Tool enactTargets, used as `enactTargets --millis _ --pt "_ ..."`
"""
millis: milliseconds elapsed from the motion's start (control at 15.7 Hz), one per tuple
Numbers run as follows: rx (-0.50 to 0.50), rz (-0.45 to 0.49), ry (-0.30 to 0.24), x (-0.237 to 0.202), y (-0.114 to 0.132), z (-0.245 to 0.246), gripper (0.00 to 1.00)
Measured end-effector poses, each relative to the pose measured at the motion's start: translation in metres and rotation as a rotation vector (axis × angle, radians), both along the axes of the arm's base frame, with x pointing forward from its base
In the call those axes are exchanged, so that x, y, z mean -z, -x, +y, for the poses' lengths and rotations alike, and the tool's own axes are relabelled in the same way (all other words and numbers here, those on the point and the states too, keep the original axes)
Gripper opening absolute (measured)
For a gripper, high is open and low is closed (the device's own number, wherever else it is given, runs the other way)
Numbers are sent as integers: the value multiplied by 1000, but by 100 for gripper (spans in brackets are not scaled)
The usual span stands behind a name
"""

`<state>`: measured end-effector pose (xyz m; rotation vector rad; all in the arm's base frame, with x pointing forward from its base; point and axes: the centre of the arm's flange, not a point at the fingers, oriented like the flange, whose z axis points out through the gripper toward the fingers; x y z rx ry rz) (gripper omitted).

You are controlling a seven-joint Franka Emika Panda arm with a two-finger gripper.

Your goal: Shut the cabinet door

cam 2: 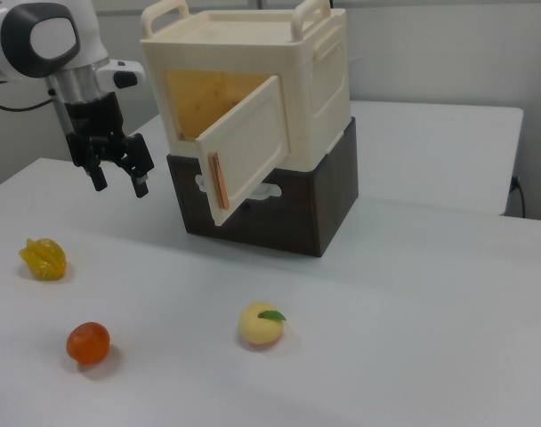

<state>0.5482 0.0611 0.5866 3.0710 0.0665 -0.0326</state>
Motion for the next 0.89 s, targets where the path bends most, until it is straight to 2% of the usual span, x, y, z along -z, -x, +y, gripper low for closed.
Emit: enactTargets --millis 637,764,891 --pt "7 -1 0 0 0 -4 99" --pt "3 -1 0 0 0 -4 95" --pt "-10 0 0 0 0 -4 76"
